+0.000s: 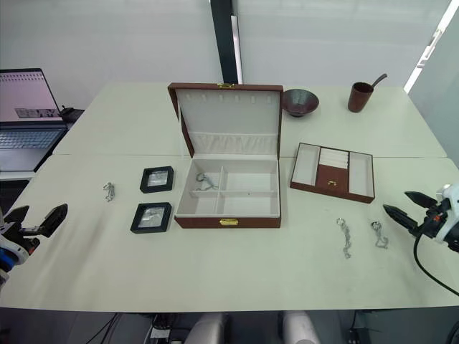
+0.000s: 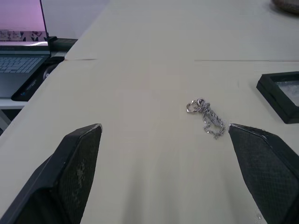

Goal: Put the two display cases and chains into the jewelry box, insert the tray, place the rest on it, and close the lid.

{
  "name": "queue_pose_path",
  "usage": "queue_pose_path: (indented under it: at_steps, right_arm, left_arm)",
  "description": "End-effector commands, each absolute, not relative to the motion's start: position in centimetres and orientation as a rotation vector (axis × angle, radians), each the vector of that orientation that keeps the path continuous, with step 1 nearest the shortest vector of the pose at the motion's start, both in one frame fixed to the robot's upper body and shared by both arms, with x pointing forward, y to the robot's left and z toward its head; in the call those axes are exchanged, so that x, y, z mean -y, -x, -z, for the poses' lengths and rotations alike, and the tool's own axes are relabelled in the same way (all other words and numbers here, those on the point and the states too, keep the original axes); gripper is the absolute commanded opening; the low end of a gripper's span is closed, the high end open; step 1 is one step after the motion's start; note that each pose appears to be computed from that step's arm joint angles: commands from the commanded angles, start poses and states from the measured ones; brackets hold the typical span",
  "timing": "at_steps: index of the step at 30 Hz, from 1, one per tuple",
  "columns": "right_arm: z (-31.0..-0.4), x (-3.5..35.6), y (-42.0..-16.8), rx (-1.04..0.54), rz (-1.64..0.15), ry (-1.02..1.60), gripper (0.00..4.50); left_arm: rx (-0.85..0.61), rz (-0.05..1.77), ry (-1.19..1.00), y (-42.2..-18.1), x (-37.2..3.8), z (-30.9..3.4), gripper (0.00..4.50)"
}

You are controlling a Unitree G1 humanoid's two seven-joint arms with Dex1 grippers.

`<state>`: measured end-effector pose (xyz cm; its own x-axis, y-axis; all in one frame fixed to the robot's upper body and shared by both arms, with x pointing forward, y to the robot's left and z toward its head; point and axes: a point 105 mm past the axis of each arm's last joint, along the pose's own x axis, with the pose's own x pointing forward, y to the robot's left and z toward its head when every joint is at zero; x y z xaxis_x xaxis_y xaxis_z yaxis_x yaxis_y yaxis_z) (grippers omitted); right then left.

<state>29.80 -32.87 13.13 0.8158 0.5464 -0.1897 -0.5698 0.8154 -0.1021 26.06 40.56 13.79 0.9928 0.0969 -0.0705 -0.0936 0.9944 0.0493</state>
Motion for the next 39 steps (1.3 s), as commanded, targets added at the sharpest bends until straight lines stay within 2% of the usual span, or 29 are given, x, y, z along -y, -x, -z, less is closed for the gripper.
queue_pose_path:
  at_steps: [1,8,15,27,39]
  right_arm:
    - [-16.5,27.9,-29.8,-0.064,-0.797,0.195,4.5]
    - [-19.5,21.5,-28.4,-0.011,-1.046,0.215,4.5]
    - [-20.4,18.7,-27.8,0.006,-1.156,0.238,4.5]
    - [-20.6,17.7,-28.5,0.028,-1.182,0.239,4.5]
    - [-20.5,17.4,-28.5,0.029,-1.188,0.243,4.5]
  left_arm:
    - [-0.02,-0.056,-0.059,-27.7,-38.6,-15.2,4.48]
    - [0.003,-0.096,-0.028,-30.2,-36.6,-15.0,4.48]
    - [-0.003,-0.183,0.028,-32.3,-35.6,-14.0,4.48]
    - [-0.08,-0.365,0.099,-34.5,-36.1,-11.1,4.48]
    - [-0.168,-0.355,0.106,-35.8,-35.4,-8.6,4.48]
